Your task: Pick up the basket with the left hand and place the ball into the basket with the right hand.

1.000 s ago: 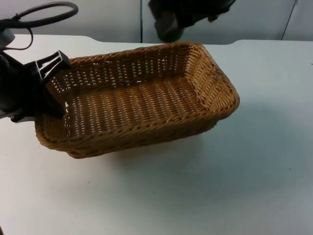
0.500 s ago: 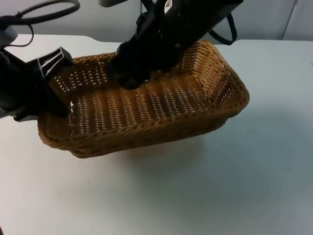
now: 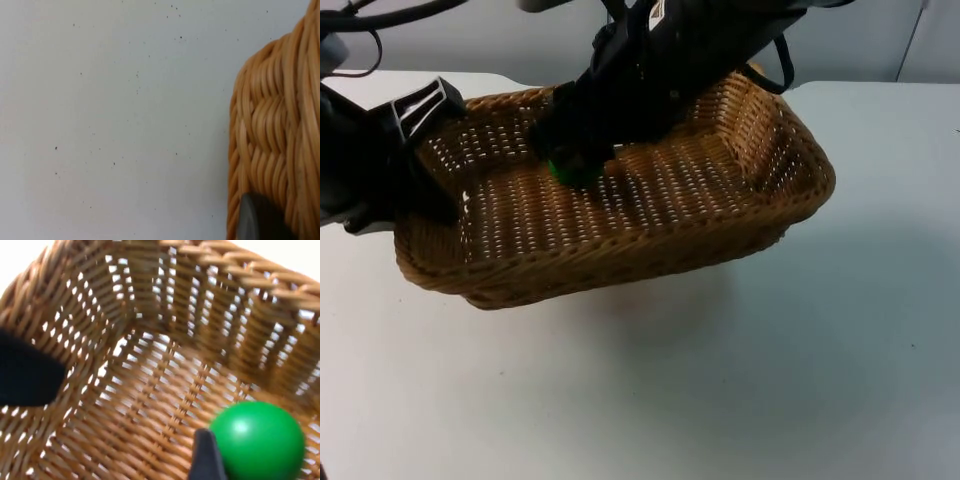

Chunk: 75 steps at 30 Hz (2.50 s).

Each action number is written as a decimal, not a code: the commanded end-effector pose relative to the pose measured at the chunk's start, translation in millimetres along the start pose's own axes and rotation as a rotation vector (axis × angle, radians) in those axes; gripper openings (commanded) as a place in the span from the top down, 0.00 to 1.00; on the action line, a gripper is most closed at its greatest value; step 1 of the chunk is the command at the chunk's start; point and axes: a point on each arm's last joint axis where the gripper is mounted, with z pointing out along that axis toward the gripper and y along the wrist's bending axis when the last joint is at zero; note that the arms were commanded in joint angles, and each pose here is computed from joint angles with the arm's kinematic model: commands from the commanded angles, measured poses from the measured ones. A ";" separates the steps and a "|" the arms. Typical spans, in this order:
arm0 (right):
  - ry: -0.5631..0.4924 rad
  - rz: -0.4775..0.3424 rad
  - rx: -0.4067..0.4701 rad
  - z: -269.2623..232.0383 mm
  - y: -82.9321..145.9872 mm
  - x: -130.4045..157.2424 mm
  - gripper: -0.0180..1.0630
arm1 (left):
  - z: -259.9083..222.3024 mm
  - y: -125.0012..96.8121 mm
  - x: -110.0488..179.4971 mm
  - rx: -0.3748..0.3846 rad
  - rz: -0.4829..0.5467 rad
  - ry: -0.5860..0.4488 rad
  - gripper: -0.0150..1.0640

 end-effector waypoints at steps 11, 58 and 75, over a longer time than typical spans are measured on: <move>-0.083 -0.051 0.027 -55.6 -2.1 -49.4 0.45 | -3.5 -5.1 -2.1 0.021 -0.008 -0.013 0.99; -0.115 0.020 0.109 -322.3 26.6 -56.1 0.99 | 33.8 25.2 -0.3 -0.109 0.248 0.027 0.26; -0.117 0.027 0.143 -322.7 23.5 -56.2 0.99 | -12.3 25.4 -22.3 -0.072 0.289 -0.065 0.32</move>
